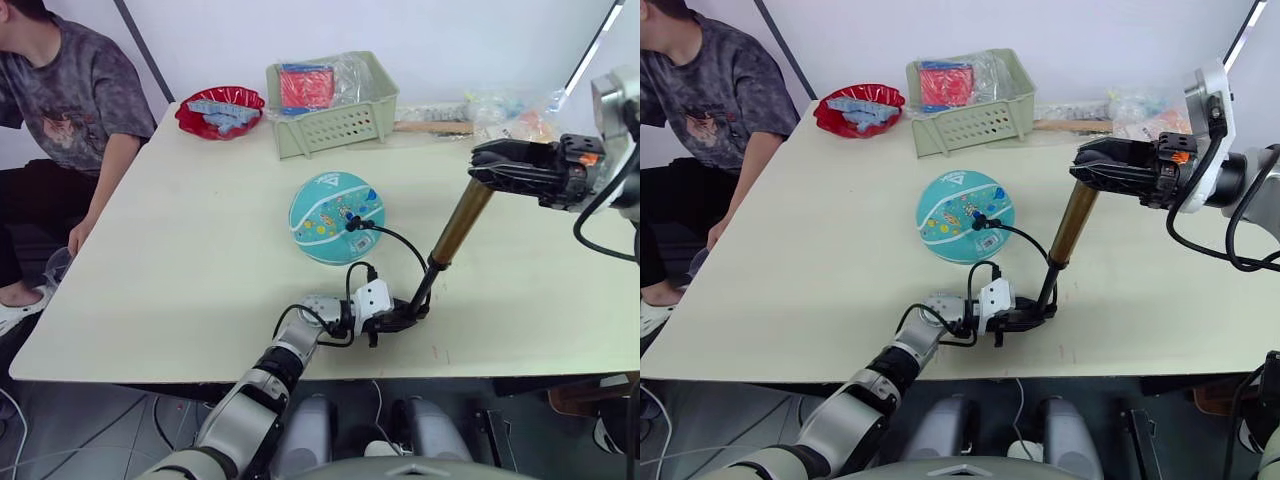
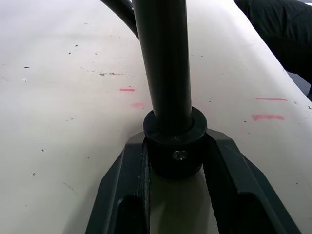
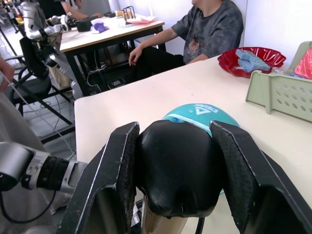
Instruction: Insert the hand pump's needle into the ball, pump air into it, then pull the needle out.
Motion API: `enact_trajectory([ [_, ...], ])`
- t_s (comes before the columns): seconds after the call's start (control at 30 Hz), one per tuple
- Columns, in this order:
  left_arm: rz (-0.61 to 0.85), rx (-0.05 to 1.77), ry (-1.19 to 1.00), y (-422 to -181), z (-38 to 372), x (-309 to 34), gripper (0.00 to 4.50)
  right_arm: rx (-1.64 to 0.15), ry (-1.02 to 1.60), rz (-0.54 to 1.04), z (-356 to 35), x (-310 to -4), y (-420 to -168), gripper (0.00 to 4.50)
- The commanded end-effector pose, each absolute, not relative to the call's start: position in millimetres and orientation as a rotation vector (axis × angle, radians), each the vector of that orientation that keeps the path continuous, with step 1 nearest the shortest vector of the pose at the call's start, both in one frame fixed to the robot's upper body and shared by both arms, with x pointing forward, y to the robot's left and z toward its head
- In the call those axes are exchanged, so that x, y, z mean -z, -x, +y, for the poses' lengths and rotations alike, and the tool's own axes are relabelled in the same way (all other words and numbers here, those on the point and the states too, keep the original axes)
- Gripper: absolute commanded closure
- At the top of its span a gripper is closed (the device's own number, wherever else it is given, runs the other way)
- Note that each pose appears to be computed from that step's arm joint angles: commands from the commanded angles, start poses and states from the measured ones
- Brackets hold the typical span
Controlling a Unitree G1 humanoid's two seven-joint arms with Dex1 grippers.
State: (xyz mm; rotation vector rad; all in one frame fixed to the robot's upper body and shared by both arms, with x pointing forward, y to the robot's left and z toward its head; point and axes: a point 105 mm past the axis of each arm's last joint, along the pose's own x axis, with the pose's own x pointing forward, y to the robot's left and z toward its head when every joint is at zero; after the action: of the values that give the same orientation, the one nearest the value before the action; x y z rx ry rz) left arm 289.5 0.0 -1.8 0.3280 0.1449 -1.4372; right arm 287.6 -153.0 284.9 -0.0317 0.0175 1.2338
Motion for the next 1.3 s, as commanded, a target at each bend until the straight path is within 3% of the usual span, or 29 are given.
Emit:
enact_trajectory([
  [0.03,0.366,1.467,-0.355,-265,17,48,3.43,-1.226,0.12,-0.062,-155,-292,-276,2.69],
  [0.27,0.364,1.472,-0.353,-264,15,48,3.43,-1.227,0.099,-0.01,-143,-240,-278,2.69],
  [0.5,0.361,1.47,-0.353,-263,16,48,3.43,-1.204,0.075,0.094,-130,-166,-278,2.69],
  [0.8,0.363,1.464,-0.345,-263,15,48,3.43,-1.217,0.101,0.159,-118,-112,-267,2.69],
  [0.97,0.378,1.447,-0.348,-271,12,48,3.43,-1.215,0.054,0.123,-117,-122,-266,2.69],
  [1.3,0.398,1.438,-0.349,-273,8,54,3.43,-1.21,0.044,-0.013,-137,-200,-273,2.69],
])
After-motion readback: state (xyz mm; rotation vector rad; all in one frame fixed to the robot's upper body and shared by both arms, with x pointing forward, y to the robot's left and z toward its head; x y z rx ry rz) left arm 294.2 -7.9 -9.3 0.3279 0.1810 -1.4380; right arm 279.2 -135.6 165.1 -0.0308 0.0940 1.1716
